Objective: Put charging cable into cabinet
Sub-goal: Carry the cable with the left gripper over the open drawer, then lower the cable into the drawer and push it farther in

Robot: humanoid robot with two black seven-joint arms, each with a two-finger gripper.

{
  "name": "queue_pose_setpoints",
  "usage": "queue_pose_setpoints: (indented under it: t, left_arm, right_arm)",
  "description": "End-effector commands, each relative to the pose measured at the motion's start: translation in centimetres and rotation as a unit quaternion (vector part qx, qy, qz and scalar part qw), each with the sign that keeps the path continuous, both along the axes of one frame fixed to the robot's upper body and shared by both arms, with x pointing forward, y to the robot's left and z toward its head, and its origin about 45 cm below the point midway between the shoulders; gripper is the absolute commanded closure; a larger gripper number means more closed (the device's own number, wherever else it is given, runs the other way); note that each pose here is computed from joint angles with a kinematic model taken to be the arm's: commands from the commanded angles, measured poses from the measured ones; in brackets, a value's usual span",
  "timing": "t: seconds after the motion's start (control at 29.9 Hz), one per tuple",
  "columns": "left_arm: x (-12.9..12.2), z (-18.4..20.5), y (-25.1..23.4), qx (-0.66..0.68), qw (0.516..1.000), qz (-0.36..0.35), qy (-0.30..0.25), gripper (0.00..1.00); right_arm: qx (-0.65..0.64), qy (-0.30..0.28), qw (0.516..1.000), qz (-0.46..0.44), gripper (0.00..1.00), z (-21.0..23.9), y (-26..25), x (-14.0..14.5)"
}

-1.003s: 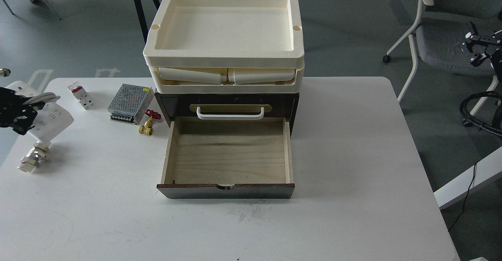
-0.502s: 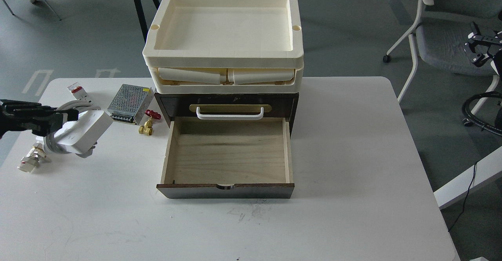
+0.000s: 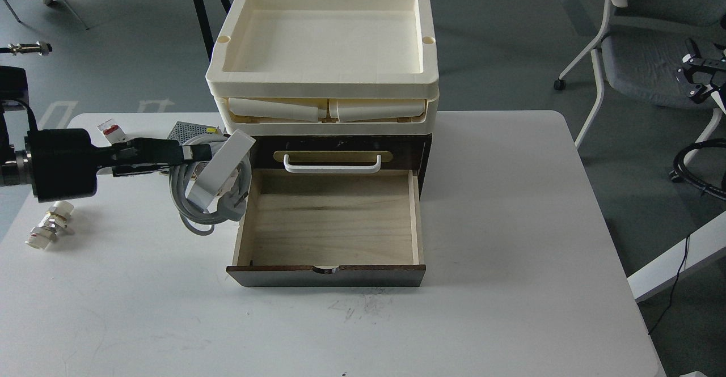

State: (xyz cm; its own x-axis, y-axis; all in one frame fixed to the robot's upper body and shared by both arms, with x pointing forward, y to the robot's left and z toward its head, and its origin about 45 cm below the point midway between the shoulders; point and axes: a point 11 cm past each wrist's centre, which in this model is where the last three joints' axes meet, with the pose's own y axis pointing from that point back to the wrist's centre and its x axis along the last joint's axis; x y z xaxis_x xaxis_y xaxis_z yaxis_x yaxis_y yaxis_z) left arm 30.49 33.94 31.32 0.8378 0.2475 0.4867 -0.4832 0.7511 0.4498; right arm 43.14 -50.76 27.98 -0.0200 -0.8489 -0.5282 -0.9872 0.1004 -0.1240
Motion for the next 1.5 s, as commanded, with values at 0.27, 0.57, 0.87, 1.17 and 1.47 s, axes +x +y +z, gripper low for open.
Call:
queue_pose_setpoints:
  t: [0.27,0.57,0.87,1.17,1.47]
  left_arm:
    - [0.4,-3.7,-4.9,-0.101,0.994,0.006,0.037,1.00]
    - [0.8,-7.1,-6.4,-0.108,0.993,0.018,0.041,1.00]
    - [0.1,-9.5,-7.7,-0.050,0.998,-0.028,-0.010,1.00]
    - [1.3,-11.0,-8.4,-0.040,0.999,-0.025,-0.018,1.00]
    - [2.2,-14.6,-6.5,-0.016,1.000,0.017,0.004,1.00]
  right_arm:
    - [-0.002,0.004,1.000,-0.003,0.00,-0.2,-0.4,-0.3]
    - [-0.001,0.004,1.000,-0.004,0.00,-0.3,-0.4,-0.4]
    - [-0.002,0.005,1.000,-0.005,0.00,-0.4,-0.5,-0.5]
    - [-0.001,0.010,1.000,-0.007,0.00,-0.8,-0.6,-0.7]
    - [-0.001,0.011,1.000,-0.007,0.00,-1.0,-0.7,-0.8]
